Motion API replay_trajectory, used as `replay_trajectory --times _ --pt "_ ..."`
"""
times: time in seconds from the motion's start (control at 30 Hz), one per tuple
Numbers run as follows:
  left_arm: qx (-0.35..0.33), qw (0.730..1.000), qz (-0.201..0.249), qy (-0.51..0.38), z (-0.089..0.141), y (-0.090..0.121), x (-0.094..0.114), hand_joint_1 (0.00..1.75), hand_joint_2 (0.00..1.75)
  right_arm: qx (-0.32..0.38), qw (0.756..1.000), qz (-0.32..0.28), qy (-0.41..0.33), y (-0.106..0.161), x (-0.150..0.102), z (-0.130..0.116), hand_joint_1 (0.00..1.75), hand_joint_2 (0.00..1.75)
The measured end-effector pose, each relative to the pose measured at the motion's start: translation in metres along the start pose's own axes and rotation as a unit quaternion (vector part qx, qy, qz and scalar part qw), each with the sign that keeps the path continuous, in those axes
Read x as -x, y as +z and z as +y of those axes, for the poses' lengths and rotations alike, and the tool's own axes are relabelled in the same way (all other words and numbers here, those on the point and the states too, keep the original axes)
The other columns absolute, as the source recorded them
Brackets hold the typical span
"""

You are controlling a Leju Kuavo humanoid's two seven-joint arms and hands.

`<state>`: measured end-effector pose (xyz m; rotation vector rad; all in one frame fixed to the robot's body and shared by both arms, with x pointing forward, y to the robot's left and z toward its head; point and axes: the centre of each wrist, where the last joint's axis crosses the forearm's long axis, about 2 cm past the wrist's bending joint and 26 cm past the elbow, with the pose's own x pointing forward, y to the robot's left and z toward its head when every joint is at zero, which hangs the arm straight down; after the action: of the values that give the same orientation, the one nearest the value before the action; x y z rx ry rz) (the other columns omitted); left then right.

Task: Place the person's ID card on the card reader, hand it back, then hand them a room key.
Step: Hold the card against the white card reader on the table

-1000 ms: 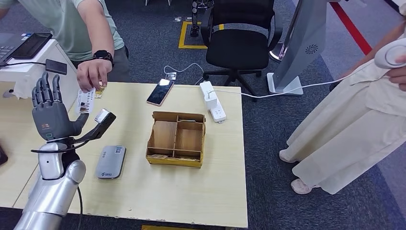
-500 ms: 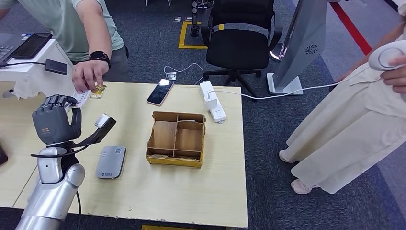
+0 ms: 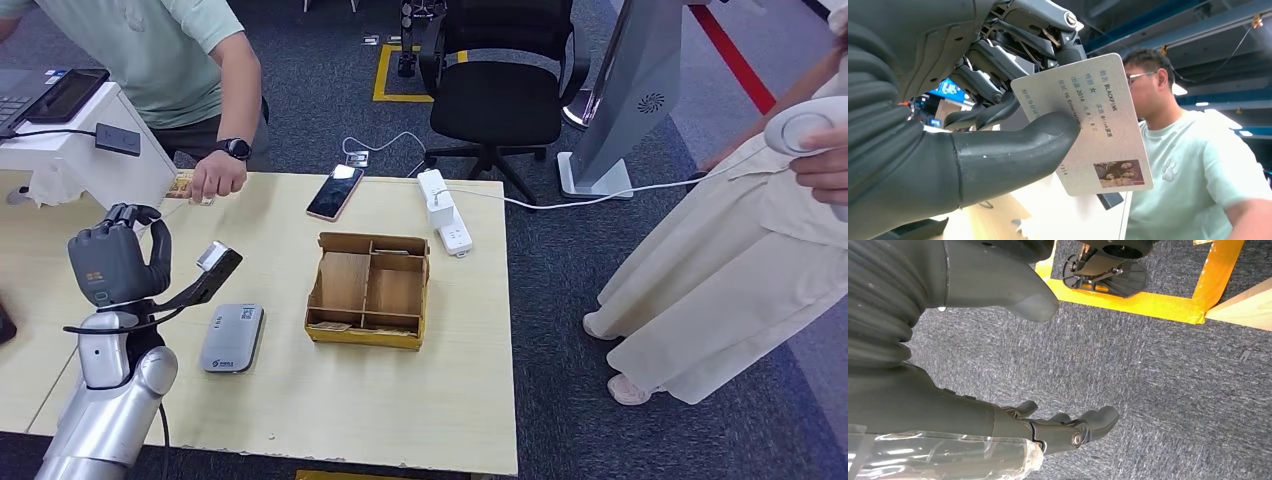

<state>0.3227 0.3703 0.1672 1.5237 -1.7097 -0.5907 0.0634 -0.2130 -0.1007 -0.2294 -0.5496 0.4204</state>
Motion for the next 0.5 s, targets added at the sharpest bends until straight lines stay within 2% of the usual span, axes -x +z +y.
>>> replay_trajectory --times 0.5 --pt "0.041 0.997 0.024 0.066 0.001 0.0087 0.0003 1.75 1.75 0.006 1.0 0.003 0.001 0.0007 0.0025 -0.0004 0.0 1.75"
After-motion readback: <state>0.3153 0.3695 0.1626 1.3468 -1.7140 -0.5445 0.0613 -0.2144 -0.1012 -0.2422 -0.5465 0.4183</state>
